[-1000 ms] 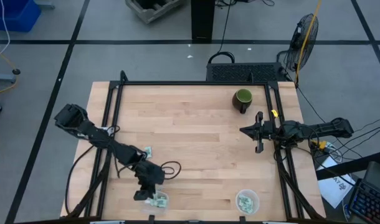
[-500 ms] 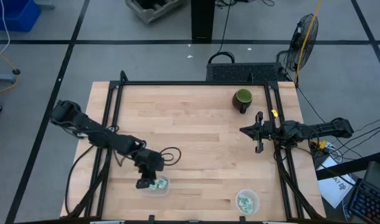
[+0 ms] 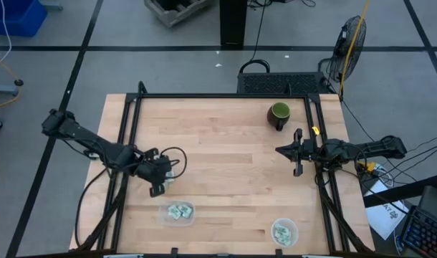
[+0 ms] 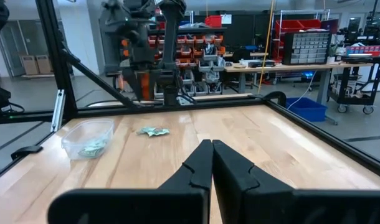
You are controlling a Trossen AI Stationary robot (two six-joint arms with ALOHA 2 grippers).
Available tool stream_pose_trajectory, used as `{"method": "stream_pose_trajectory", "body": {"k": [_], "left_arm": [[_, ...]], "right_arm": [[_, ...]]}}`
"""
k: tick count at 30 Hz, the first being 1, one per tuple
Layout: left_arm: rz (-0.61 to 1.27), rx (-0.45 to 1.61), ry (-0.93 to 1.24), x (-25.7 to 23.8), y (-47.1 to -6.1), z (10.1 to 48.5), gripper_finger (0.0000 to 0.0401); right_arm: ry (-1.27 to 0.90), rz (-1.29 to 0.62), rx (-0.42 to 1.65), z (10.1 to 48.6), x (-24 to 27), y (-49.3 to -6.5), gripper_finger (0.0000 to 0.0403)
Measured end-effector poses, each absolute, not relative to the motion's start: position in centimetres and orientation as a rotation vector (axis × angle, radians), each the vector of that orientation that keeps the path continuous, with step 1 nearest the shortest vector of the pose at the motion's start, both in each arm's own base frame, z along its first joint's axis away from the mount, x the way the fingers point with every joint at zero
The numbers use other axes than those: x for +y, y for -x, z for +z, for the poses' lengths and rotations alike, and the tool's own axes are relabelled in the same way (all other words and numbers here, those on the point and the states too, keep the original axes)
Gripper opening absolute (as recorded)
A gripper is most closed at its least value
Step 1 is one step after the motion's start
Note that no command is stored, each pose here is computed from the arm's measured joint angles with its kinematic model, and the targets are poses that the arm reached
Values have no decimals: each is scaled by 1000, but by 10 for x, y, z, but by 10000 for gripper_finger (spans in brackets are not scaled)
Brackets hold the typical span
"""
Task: Pick and place Stevia / Truvia into bins
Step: Put the stevia packet into the left transparent container
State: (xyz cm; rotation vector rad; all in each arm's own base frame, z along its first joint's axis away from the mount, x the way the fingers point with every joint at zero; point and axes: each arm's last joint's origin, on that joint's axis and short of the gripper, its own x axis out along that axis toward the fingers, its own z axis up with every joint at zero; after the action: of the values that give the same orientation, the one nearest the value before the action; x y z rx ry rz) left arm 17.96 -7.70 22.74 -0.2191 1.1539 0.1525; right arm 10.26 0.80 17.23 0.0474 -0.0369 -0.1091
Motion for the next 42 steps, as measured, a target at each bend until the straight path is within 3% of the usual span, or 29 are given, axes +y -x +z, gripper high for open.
{"method": "stream_pose_trajectory", "body": {"k": [11,21,42], "left_arm": [[194,1266,245,-76,-178,182,136],[197,1236,324,-73,-173,157,136],[202,1249,439,-71,-165,138,136]], "right_arm": [[-48,-109,-38,172,8,-103,4],[-48,-109,-40,173,8,-103,4],[-48,-109,-40,173,8,-103,4]]}}
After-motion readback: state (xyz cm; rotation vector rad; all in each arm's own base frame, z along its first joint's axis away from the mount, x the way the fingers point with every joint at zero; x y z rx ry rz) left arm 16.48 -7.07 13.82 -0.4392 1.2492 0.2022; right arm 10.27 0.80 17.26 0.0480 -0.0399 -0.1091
